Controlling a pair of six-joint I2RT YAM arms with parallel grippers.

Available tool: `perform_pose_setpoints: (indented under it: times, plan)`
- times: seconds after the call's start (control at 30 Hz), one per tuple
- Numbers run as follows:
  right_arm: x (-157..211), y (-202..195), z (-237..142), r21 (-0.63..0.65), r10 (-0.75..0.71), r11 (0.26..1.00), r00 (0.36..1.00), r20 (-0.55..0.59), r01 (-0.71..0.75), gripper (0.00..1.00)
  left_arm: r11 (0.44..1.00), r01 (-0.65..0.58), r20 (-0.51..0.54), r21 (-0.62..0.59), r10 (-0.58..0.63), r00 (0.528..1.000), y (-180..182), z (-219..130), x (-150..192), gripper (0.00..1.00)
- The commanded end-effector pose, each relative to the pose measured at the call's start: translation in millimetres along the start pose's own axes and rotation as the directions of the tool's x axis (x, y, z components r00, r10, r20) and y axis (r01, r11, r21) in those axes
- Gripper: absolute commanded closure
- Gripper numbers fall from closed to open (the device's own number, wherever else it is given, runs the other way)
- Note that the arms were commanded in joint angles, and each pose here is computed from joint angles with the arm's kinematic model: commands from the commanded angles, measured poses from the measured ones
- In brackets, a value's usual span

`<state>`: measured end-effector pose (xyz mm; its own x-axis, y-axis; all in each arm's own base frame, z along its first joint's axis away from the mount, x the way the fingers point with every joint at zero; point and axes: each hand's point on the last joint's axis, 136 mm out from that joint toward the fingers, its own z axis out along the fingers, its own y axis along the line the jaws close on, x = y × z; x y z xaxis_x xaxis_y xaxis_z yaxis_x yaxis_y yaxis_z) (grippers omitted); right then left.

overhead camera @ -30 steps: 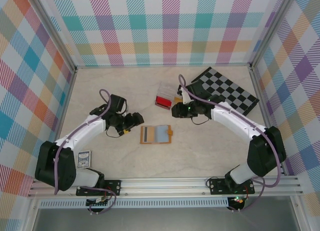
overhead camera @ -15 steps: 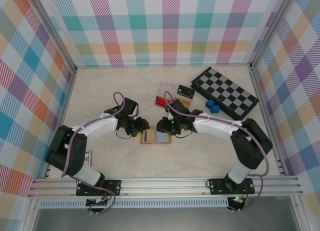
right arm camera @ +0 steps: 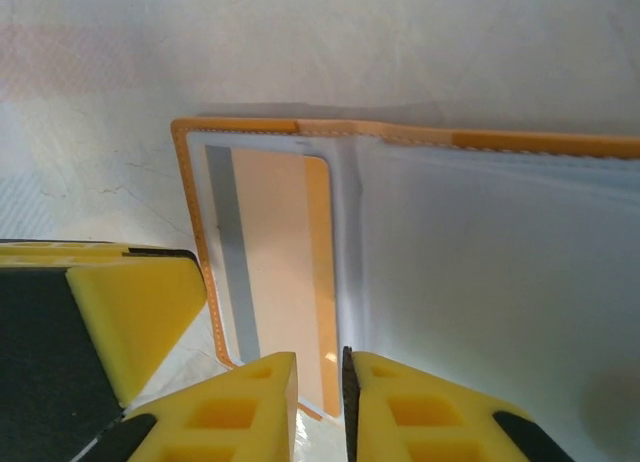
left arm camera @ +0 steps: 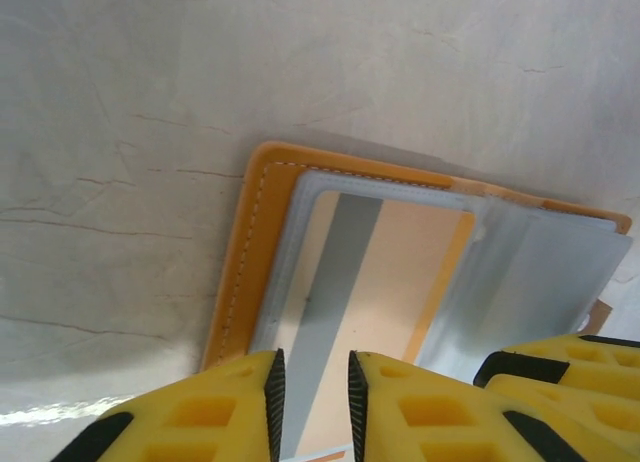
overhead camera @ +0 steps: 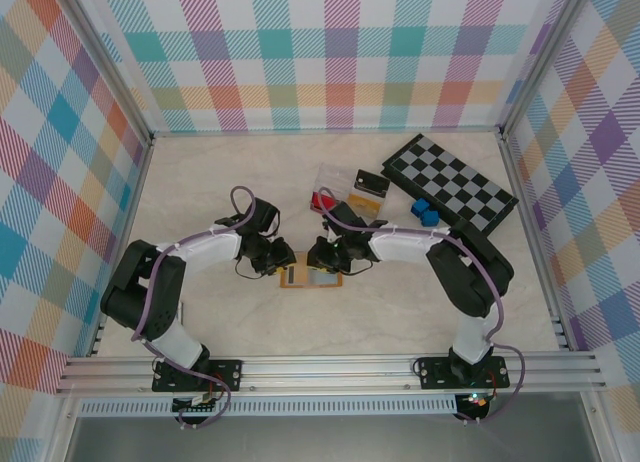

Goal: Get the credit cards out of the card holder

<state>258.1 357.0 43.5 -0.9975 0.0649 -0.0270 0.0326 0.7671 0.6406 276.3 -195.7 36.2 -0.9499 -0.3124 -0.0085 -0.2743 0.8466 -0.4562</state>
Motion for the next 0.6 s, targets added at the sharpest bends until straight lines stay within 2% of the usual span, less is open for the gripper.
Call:
perform_pose_setpoints:
  times: [0.0, 0.37, 0.57]
  plan:
    - [-1, 16, 6, -0.049, -0.013, 0.999, 1.000, -0.019, 0.012, 0.81, 0.999, -0.013, -0.008, -0.045, 0.012, 1.000, 7, 2, -1, 0.77]
    - [-1, -2, 12, 0.034, -0.001, 0.999, 1.000, -0.024, 0.002, 0.84, 0.998, -0.022, -0.032, -0.054, 0.021, 0.999, 10, 8, 2, 0.85]
    - [1, -5, 16, 0.039, -0.001, 0.999, 0.999, -0.038, 0.003, 0.85, 0.997, -0.030, -0.054, -0.073, 0.026, 0.998, 14, 11, 5, 0.87]
